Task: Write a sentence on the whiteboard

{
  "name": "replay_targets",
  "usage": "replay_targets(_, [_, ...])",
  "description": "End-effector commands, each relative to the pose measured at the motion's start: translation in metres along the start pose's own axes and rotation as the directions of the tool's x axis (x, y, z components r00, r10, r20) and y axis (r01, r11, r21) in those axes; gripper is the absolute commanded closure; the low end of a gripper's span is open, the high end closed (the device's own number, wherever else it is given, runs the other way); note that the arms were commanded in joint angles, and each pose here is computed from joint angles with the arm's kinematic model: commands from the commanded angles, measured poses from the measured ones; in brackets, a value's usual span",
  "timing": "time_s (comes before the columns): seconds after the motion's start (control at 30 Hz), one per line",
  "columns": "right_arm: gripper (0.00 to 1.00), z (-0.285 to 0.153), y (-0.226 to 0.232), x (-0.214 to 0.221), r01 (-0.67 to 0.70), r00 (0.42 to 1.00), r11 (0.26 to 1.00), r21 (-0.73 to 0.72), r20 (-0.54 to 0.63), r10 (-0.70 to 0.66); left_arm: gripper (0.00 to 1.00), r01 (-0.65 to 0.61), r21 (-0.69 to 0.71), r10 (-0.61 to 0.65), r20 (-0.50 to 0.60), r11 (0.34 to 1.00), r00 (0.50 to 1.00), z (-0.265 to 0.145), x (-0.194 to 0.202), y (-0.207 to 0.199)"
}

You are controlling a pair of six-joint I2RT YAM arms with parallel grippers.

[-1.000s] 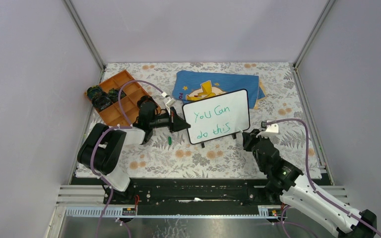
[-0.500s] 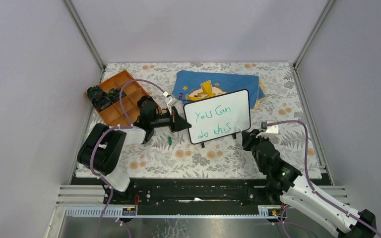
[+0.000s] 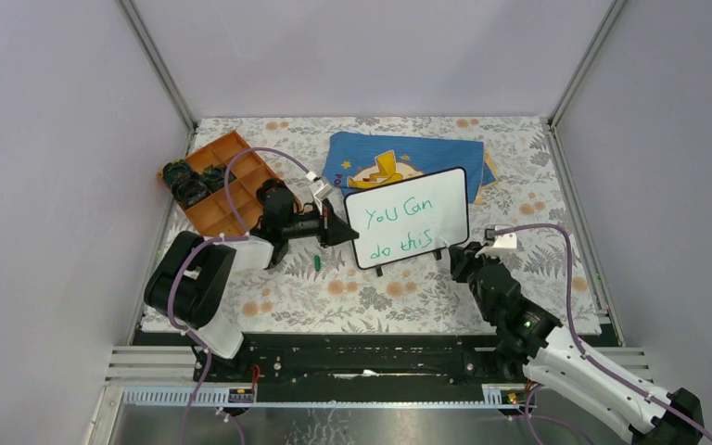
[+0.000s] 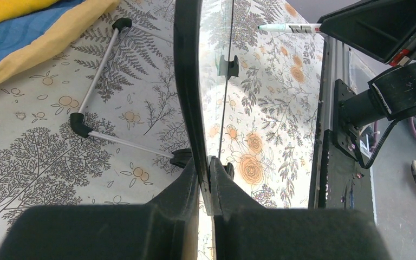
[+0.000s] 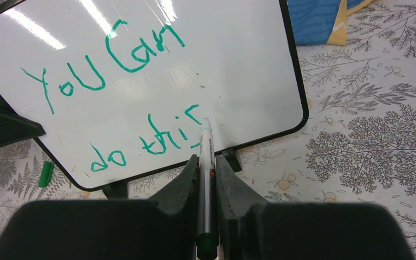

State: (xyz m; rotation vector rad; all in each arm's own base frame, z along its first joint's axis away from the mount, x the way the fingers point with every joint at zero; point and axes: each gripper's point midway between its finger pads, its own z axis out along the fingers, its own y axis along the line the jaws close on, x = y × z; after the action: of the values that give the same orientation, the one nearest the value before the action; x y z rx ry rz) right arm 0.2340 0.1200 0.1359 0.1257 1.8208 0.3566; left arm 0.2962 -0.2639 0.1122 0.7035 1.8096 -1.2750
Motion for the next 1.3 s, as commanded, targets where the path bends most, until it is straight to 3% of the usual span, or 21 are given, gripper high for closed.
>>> replay_targets(0.0, [1.00, 0.003, 0.006, -0.009, -0.014, 1.000, 1.000, -0.017, 0.026, 0.015, 1.00, 0.079, -0.059, -0.087, -0.143, 0.995, 0.986, -0.004, 0.054, 0.009])
replay_targets(0.43, [1.00, 0.009, -0.005, 0.012, 0.019, 0.999, 0.998, 0.059, -0.047, -0.016, 1.00, 0.074, -0.073, -0.085, -0.151, 0.995, 0.985, -0.005, 0.055, 0.011])
replay_targets(1.27, [1.00, 0.019, -0.006, 0.004, 0.000, 1.000, 0.996, 0.086, 0.021, -0.002, 1.00, 0.074, -0.074, -0.085, -0.154, 0.994, 0.984, -0.005, 0.055, 0.010])
